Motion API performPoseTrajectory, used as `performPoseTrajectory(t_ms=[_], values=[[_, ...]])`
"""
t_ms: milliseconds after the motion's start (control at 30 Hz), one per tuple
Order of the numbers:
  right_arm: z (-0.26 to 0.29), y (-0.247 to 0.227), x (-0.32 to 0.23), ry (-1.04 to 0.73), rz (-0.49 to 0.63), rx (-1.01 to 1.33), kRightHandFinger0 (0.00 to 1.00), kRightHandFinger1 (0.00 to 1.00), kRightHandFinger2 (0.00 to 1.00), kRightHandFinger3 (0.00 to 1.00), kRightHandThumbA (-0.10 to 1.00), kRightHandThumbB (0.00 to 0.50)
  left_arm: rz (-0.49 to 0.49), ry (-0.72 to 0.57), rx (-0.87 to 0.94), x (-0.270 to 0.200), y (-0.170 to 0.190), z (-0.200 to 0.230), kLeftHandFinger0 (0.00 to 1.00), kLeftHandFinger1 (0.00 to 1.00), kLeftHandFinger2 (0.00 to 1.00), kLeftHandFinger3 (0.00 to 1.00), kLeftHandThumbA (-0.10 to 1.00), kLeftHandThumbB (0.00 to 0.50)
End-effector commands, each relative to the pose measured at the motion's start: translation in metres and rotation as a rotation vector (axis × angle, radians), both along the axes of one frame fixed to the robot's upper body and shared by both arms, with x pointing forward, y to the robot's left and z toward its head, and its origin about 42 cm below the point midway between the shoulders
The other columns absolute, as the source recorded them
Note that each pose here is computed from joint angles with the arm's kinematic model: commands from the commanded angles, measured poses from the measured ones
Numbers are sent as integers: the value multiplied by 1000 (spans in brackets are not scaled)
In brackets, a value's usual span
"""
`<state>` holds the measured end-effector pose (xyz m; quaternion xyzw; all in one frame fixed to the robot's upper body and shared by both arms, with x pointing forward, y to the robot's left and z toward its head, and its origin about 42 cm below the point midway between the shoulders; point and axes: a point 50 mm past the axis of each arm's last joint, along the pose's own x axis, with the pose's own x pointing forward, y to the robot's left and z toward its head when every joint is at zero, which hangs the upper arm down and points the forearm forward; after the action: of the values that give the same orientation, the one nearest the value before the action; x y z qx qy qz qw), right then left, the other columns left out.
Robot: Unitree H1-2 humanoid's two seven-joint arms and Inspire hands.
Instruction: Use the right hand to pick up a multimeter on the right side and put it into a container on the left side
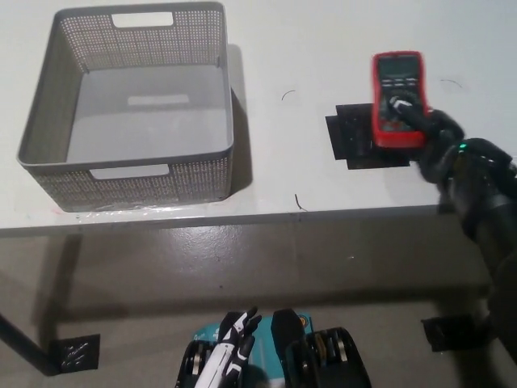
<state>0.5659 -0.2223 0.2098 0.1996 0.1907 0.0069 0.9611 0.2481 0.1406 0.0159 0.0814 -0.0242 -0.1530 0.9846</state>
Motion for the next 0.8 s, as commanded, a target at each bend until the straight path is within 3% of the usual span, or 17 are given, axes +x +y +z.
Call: performPoseTrajectory(t_ms=[0, 33, 67, 100, 133, 233, 300, 333, 433, 467, 500, 533, 567, 600, 667, 700, 767], values=[[92, 89, 21, -171, 235, 354, 0, 0, 548, 631, -100, 139, -16, -76, -18, 2, -6, 12, 1000, 1000, 1000, 1000, 1000, 450], [95, 92, 21, -174, 244, 361, 0, 0, 548, 603, -100, 137, -16, -76, -21, 2, -6, 12, 1000, 1000, 1000, 1000, 1000, 450], [102, 100, 21, -203, 269, 359, 0, 0, 562, 472, -100, 144, -19, -78, -21, 2, -6, 12, 1000, 1000, 1000, 1000, 1000, 447], [108, 106, 21, -217, 289, 369, 0, 0, 568, 446, -100, 153, -22, -79, -18, 2, -6, 12, 1000, 1000, 1000, 1000, 1000, 444], [117, 116, 21, -219, 301, 373, 0, 14, 578, 590, -100, 175, -21, -81, -15, 3, -6, 13, 1000, 1000, 1000, 1000, 1000, 437], [137, 137, 18, -256, 356, 400, 0, 20, 591, 580, -100, 116, -20, -85, -9, 3, -6, 13, 1000, 1000, 1000, 1000, 1000, 437], [149, 151, 14, -300, 403, 393, 0, 42, 628, 572, -100, 136, -20, -82, -8, 3, -5, 12, 1000, 1000, 1000, 1000, 1000, 442], [153, 155, 13, -318, 412, 372, 0, 65, 646, 656, -100, 139, -19, -78, -14, 3, -6, 12, 1000, 1000, 1000, 1000, 1000, 443], [169, 175, 6, -323, 446, 383, 10, 139, 643, 551, -100, 186, -21, -69, -26, 2, -7, 11, 1000, 1000, 1000, 1000, 1000, 444], [174, 183, 4, -321, 463, 392, 2, 109, 616, 639, -100, 151, -23, -67, -25, 1, -7, 10, 1000, 1000, 1000, 1000, 1000, 457], [180, 190, 1, -326, 481, 395, 0, 100, 602, 655, -100, 139, -24, -68, -21, 1, -8, 10, 1000, 1000, 1000, 1000, 1000, 461], [183, 195, -1, -331, 498, 406, 0, 102, 622, 920, -100, 152, -23, -67, -22, 1, -8, 10, 1000, 1000, 1000, 1000, 1000, 461], [186, 198, -3, -325, 509, 425, 0, 99, 616, 1000, -100, 147, -23, -66, -23, 0, -8, 10, 1000, 1000, 1000, 1000, 1000, 461], [188, 201, -3, -328, 512, 436, 0, 107, 622, 1000, -100, 154, -23, -65, -23, 0, -8, 9, 1000, 1000, 1000, 1000, 1000, 464], [194, 208, -7, -362, 526, 442, 0, 111, 607, 436, -100, 192, -25, -68, -13, 2, -7, 9, 1000, 1000, 1000, 1000, 1000, 468], [196, 209, -8, -375, 530, 440, 0, 112, 610, 333, -100, 197, -26, -70, -10, 2, -7, 10, 1000, 1000, 1000, 1000, 1000, 469], [198, 211, -10, -380, 530, 431, 0, 107, 624, 395, -100, 192, -24, -72, 0, 1, -5, 9, 1000, 1000, 1000, 1000, 1000, 469]])
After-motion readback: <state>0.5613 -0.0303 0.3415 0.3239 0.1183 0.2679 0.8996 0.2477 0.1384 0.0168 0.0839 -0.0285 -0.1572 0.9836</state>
